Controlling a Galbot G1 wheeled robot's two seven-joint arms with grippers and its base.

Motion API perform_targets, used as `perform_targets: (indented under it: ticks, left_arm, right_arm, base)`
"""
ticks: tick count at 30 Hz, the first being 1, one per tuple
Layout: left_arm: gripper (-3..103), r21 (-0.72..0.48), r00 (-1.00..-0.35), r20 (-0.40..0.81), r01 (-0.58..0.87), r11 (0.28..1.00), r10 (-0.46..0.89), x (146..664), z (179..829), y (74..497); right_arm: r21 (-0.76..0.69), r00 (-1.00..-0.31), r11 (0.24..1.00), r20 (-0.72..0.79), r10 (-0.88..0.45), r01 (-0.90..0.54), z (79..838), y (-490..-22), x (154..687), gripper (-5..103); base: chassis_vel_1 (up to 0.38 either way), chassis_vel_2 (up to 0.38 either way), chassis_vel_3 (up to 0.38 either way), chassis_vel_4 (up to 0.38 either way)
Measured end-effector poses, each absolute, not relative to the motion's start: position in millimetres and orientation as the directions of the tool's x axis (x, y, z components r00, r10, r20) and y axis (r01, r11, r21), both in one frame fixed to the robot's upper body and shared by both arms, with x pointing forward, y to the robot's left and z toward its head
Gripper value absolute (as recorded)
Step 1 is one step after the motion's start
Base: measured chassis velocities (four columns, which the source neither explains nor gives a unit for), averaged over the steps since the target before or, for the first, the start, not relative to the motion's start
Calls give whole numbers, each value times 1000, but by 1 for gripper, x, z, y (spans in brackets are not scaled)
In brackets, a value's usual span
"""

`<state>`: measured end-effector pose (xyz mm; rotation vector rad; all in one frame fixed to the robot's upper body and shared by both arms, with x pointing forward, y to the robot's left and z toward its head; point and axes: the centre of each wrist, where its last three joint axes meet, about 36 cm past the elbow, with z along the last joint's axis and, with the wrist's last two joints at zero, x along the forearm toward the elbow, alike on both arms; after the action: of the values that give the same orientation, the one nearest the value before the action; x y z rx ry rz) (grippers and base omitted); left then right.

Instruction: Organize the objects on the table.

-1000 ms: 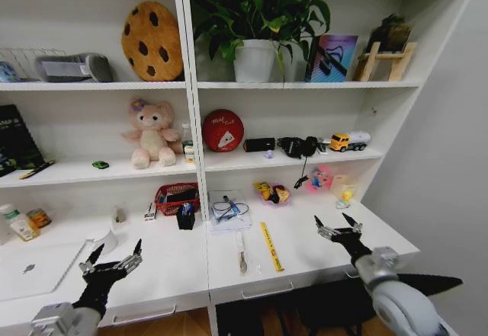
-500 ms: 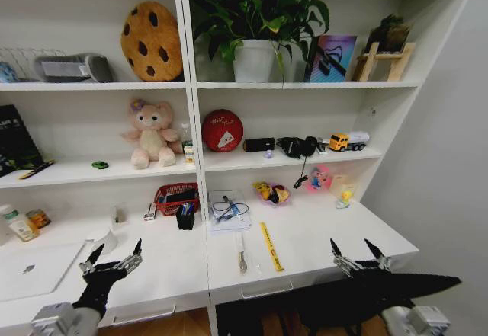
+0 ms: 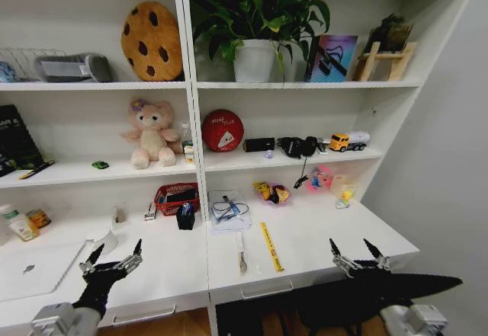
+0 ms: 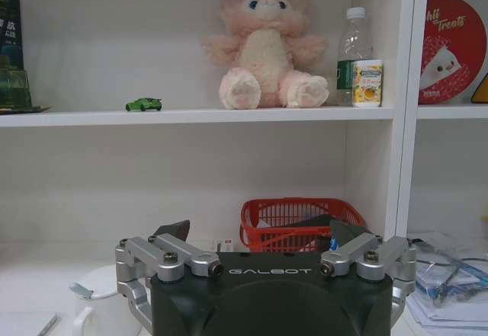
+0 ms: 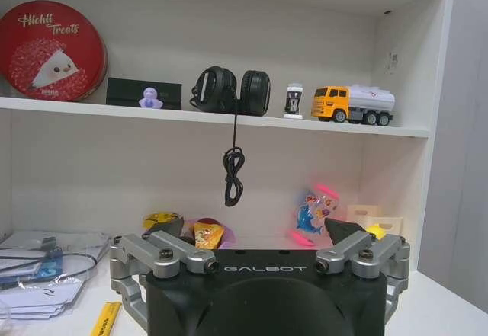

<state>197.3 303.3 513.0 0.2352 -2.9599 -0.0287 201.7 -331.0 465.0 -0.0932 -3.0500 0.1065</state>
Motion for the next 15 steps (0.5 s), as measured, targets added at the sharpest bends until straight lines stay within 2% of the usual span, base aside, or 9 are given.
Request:
perform_targets:
  ticks: [15]
  left_arm:
    - [100,33,-973,169,-155,987,-159,197,513,303]
  right_arm:
    - [-71,-994,996,88,64,58,465,-331,202,100]
  base:
    - [67,64,-58,-60]
